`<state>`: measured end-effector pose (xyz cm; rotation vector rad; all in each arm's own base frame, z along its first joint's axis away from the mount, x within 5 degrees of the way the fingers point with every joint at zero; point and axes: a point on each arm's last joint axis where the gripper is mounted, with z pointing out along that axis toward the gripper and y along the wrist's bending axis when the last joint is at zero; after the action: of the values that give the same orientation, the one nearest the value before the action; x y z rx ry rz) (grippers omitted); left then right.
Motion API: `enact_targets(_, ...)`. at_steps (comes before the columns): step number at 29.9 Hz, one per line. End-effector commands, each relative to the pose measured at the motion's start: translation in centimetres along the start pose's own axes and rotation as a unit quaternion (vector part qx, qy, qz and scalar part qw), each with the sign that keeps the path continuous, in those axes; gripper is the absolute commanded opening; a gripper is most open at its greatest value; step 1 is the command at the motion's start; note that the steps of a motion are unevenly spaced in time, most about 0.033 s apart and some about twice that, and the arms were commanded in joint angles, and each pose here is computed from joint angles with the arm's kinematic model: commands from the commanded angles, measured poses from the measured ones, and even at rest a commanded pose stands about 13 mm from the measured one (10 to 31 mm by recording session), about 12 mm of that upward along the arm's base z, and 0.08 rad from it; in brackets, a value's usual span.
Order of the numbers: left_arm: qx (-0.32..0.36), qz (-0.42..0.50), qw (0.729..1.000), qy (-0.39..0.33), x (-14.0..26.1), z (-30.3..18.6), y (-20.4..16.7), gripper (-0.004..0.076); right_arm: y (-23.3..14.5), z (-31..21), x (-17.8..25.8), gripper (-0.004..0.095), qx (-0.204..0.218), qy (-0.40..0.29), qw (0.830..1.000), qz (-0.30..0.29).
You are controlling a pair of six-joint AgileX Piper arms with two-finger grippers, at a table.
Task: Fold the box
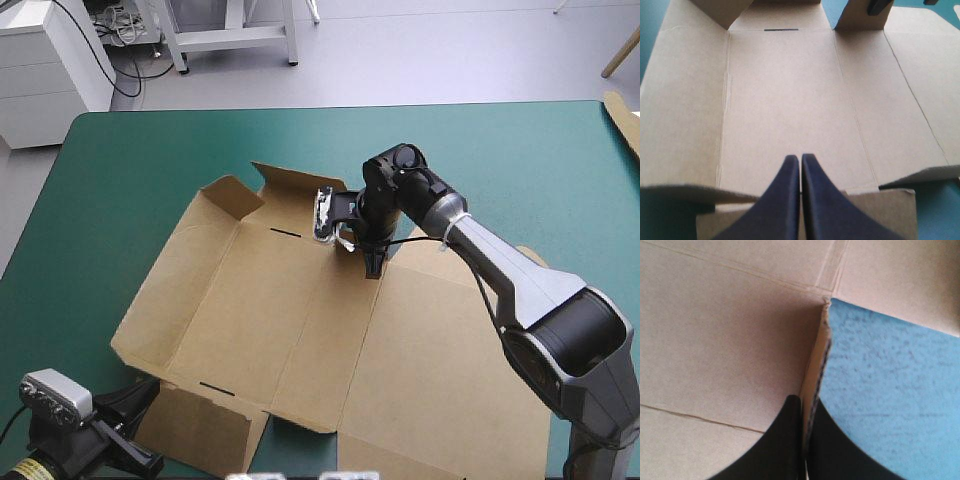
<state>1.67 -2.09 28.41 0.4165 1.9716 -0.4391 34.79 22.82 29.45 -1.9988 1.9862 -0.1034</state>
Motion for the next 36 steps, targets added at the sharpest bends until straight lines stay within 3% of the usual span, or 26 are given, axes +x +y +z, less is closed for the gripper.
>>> enact_targets(1, 0.009, -0.008, 0.999, -0.039, -1.3, -0.3, -0.2, -0.0008, 0.4, -3.1, -1.4, -0.0022, 0.033, -0.037, 0.997, -0.06)
enact_targets(8, 0.009, -0.008, 0.999, -0.039, -1.3, -0.3, -0.2, -0.0008, -0.1, 0.2, -1.9, -0.0022, 0.027, -0.021, 0.997, -0.076)
enact_targets(13, 0.009, -0.008, 0.999, -0.039, -1.3, -0.3, -0.2, -0.0008, -1.2, 2.1, -2.1, -0.0022, 0.064, -0.013, 0.995, -0.073)
enact_targets(23, 0.009, -0.008, 0.999, -0.039, -1.3, -0.3, -0.2, -0.0008, -1.9, 2.7, -2.3, -0.0022, 0.099, -0.012, 0.99, -0.101)
enact_targets(30, 0.009, -0.008, 0.999, -0.039, -1.3, -0.3, -0.2, -0.0008, -1.9, 2.7, -2.3, -0.0019, 0.1, -0.011, 0.99, -0.103)
enact_targets(33, 0.009, -0.008, 0.999, -0.039, -1.3, -0.3, -0.2, -0.0008, -1.9, 2.8, -2.2, 0.0015, 0.096, -0.009, 0.99, -0.102)
enact_targets(36, 0.009, -0.008, 0.999, -0.039, -1.3, -0.3, -0.2, -0.0008, -1.8, 2.5, -2.1, 0.0142, 0.092, -0.006, 0.99, -0.102)
